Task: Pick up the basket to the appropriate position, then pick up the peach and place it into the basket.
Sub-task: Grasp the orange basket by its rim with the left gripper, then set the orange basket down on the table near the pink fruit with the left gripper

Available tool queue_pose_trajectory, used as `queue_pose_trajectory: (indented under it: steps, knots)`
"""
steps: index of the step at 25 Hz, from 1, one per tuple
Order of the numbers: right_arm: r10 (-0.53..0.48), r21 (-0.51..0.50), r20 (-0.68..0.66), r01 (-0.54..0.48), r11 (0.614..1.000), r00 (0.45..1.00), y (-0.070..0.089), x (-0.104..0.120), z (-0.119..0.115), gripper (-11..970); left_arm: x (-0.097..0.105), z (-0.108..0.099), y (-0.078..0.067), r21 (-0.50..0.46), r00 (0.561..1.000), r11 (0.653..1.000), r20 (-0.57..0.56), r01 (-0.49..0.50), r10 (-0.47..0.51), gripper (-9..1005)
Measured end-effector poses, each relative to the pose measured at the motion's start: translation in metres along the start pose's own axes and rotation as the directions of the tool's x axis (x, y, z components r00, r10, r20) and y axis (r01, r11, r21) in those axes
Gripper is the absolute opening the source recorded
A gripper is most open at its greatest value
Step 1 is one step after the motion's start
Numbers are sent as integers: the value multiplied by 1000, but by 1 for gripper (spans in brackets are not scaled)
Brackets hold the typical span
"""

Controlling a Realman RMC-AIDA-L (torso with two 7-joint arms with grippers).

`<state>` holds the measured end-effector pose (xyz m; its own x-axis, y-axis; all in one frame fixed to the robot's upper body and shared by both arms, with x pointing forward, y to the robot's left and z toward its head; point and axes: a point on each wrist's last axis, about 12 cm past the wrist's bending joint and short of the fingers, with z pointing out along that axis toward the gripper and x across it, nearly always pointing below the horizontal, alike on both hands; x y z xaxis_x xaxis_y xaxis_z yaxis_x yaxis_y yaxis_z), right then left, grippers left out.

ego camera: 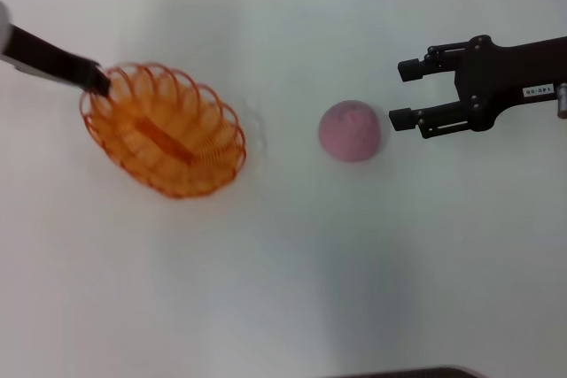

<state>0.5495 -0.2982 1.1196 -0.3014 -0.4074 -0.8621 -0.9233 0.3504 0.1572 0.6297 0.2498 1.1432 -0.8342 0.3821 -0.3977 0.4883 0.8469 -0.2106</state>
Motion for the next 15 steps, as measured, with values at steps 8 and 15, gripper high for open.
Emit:
queue_pose_trajectory:
  steps: [8,15]
  knots:
    - [-7,2,-1,7,1000,1000,0,0,1,796,30,-20,32,134,959,963,136,232,-250,63]
    - [-16,14,-4,17,1000,1000,-2,0,0,795,74,-7,35,248,885,885,159,393,-438,61]
